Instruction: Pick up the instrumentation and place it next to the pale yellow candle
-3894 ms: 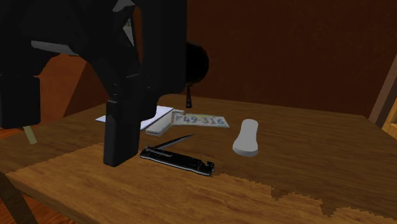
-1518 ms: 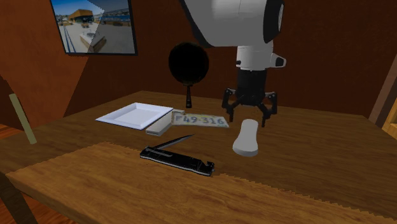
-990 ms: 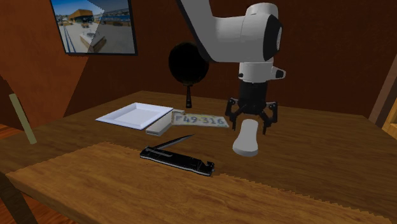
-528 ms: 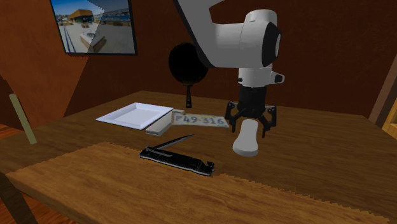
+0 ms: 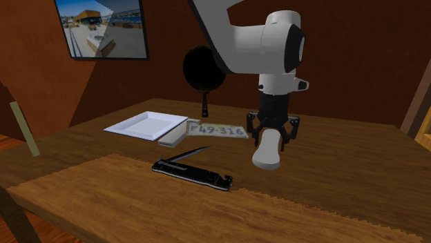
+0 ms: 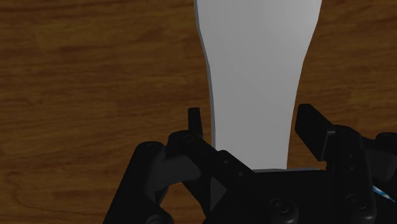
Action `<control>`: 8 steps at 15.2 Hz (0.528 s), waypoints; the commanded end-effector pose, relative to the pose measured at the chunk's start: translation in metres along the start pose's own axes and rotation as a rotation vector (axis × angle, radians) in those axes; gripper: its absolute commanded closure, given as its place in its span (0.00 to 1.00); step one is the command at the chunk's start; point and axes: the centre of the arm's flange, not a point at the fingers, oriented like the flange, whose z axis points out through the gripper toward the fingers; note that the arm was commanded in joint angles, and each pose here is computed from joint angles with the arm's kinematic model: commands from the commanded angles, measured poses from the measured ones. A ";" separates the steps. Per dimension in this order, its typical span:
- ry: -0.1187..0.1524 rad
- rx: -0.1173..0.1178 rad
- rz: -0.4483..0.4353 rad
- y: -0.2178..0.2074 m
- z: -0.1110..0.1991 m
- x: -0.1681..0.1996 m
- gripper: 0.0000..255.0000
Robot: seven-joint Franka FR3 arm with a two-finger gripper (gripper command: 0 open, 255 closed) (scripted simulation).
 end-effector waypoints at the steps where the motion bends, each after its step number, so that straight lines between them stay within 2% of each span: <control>1: 0.000 0.000 0.000 0.000 0.000 0.000 1.00; 4: 0.001 0.000 0.000 0.000 0.000 0.000 1.00; 8: 0.001 0.000 0.000 0.000 -0.021 0.000 1.00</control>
